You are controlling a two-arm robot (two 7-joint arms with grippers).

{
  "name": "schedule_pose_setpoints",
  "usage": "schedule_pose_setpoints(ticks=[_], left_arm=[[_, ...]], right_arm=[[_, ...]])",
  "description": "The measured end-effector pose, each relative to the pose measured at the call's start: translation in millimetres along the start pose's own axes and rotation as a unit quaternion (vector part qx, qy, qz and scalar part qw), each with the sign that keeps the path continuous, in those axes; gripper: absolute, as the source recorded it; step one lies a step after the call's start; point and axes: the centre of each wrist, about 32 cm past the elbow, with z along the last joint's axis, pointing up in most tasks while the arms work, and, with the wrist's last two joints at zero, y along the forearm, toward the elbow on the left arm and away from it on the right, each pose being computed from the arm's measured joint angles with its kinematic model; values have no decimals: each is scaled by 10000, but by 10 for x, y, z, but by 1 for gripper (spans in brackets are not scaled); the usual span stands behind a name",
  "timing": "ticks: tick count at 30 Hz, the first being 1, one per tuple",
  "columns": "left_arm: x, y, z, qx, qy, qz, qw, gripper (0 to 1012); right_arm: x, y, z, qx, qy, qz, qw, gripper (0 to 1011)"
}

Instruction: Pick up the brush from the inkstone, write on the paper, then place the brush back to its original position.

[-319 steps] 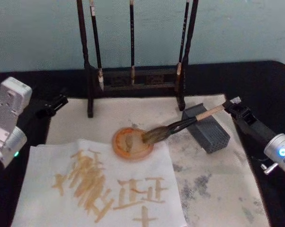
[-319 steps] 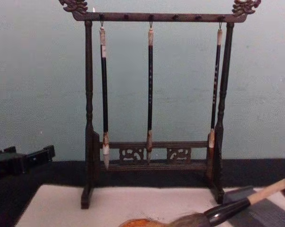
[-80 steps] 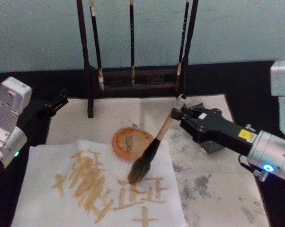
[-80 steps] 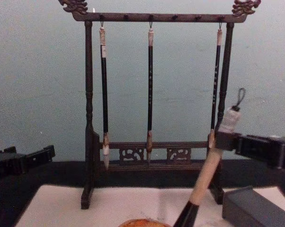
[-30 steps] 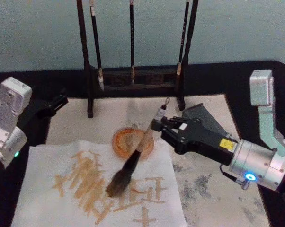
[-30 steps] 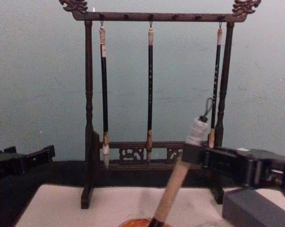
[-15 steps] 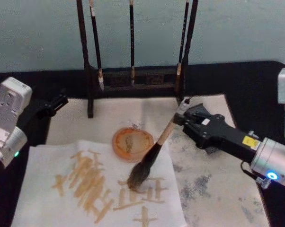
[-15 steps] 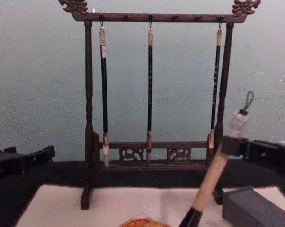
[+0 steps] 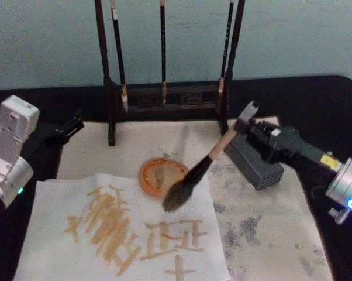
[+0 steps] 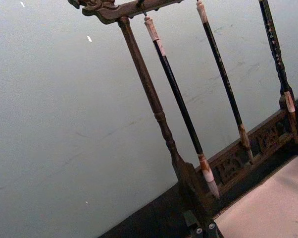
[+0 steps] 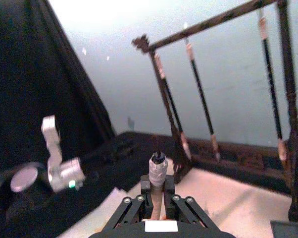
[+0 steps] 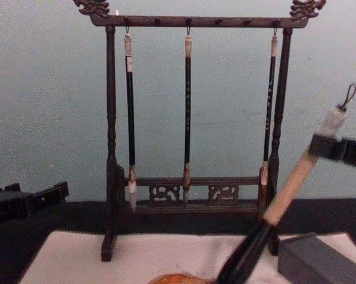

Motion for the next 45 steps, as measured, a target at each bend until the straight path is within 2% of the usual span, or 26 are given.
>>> schedule_pose_setpoints(ticks=[7, 16, 26, 37, 45], left_arm=[[0, 0, 0, 0, 0, 0, 10000, 1002], [0, 0, 0, 0, 0, 0, 10000, 1000], [0, 0, 0, 0, 0, 0, 10000, 1002], [0, 0, 0, 0, 0, 0, 10000, 1002], [0, 0, 0, 0, 0, 0, 10000, 1002]], right_arm=[[30, 83, 45, 444, 452, -269, 9976, 154], [91, 223, 47, 716, 908, -734, 9906, 154], [178, 367, -70, 652, 1378, -1190, 9811, 154], [237, 430, -181, 567, 1603, -1404, 9754, 154], [255, 455, -211, 523, 1675, -1443, 9738, 154]])
